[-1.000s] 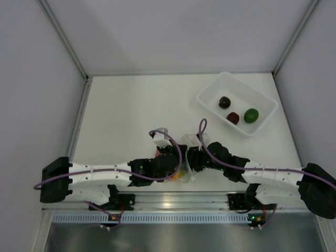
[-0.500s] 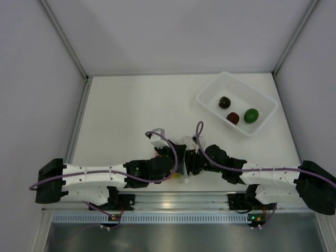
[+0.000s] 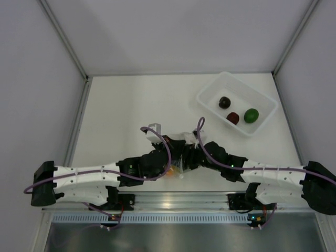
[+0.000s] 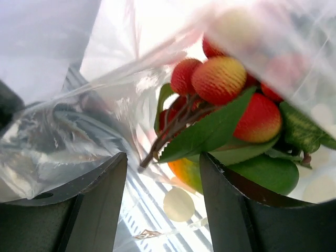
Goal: Open the zip-top bag and remove the fake food
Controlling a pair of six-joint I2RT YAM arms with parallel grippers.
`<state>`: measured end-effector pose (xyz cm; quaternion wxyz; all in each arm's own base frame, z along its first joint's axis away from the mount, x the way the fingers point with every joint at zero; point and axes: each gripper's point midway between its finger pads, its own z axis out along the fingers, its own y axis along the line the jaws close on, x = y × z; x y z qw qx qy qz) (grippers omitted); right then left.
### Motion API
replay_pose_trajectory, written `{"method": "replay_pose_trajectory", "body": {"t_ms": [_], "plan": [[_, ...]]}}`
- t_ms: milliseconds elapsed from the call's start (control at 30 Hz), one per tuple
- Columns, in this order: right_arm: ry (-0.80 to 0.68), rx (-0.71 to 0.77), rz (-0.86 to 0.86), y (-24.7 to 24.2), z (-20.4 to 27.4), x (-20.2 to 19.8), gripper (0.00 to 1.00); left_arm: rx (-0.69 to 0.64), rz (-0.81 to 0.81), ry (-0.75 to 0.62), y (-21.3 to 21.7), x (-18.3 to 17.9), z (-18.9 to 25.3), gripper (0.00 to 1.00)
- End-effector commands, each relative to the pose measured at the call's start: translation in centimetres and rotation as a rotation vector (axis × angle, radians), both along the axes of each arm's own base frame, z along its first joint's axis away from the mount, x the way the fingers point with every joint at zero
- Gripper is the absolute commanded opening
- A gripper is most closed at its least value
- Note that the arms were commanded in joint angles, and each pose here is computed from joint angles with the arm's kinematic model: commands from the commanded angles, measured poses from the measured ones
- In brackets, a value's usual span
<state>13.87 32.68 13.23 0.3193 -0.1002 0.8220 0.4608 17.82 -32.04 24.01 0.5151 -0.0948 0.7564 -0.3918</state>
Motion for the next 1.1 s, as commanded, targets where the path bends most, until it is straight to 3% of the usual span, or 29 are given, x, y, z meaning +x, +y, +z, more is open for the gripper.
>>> {"method": "replay_pose_trajectory", "body": {"t_ms": [0,133,300,467,567,700,833,867,1067], "plan": [[-0.072,0.098,-0.101,0.9,6.1,1.9,0.59,-0.218,-0.200,-0.053,-3.9,-2.8,7.1,0.00],[-0.116,-0.091,-0.220,-1.2,4.6,3.7,0.57,-0.276,-0.190,-0.041,-3.3,-2.7,6.9,0.00],[-0.222,-0.471,-0.403,-8.1,1.2,6.2,0.57,-0.379,-0.133,0.004,-0.5,-2.5,5.0,0.00],[-0.301,-0.843,-0.527,-14.3,0.3,8.9,0.57,-0.375,-0.071,0.015,2.0,-2.1,2.6,0.00],[-0.296,-0.932,-0.530,-15.2,0.4,9.6,0.56,-0.335,-0.057,0.010,2.3,-2.0,1.9,0.00],[-0.247,-0.693,-0.355,-10.8,0.5,8.0,0.53,-0.225,-0.060,0.005,1.3,-1.7,0.0,0.00],[-0.183,-0.354,-0.192,-6.1,1.9,4.9,0.51,-0.165,-0.065,-0.005,0.1,-1.4,-0.6,0.00],[-0.168,-0.210,-0.147,-4.3,3.7,4.0,0.51,-0.160,-0.057,-0.004,0.0,-1.3,-0.7,0.00],[-0.012,0.031,-0.061,-0.5,3.2,1.8,0.48,-0.170,-0.031,0.010,-1.7,-0.7,-1.3,0.00]]}}
